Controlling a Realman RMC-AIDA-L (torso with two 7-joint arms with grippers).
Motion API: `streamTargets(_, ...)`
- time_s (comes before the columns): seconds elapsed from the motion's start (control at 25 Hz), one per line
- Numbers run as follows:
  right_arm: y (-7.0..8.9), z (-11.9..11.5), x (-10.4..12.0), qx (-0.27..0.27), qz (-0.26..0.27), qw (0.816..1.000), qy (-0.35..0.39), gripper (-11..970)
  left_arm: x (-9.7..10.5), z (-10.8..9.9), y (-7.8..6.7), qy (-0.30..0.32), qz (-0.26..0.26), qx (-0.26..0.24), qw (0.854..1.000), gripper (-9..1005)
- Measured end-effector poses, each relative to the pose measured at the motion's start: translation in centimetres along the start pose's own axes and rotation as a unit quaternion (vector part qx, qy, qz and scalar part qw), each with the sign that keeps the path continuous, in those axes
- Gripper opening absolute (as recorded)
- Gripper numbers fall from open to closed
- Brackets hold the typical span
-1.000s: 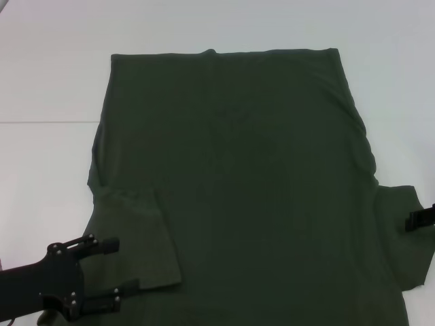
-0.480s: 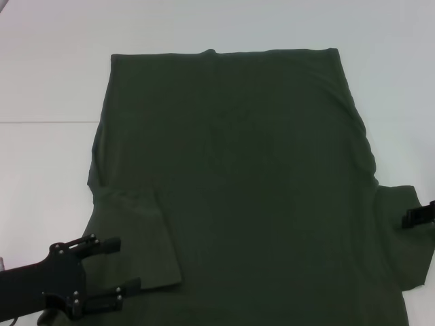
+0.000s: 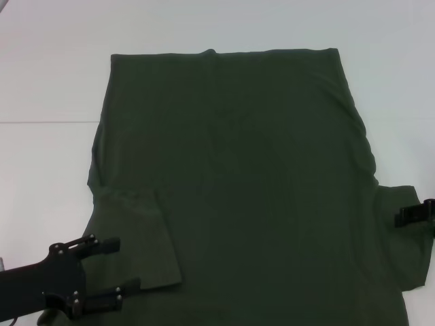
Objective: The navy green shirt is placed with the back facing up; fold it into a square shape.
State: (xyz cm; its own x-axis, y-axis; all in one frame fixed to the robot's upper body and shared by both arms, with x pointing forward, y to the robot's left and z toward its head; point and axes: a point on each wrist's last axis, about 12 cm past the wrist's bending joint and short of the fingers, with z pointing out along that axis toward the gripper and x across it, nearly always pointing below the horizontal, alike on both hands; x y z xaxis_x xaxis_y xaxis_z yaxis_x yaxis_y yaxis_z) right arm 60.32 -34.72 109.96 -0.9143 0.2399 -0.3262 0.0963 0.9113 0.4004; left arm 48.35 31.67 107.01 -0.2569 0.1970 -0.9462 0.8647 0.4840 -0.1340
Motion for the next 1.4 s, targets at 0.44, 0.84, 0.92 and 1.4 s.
streamTargets(0.44,-0.35,-0.08,0.09,0.005,-0.003,1.000,0.000,758,-0.01,0.15,-0.02,-0.002,-0.001,0.002,1.000,844)
streamTargets(0.84,-0.26,0.10,0.24,0.009,-0.018,1.000,0.004,457,0.02,0.16,-0.03,-0.003,-0.003,0.002,1.000,844)
streamTargets(0.92,-0.24,0.14,0.27,0.010,-0.021,1.000,0.006,372,0.01,0.17,-0.03,-0.003,-0.002,0.002,1.000,844)
streamTargets(1.4,-0.36,-0.17,0.47,0.007,-0.034,0.999,0.009,67,-0.10,0.16,0.04,-0.007,-0.002,0.000,1.000,844)
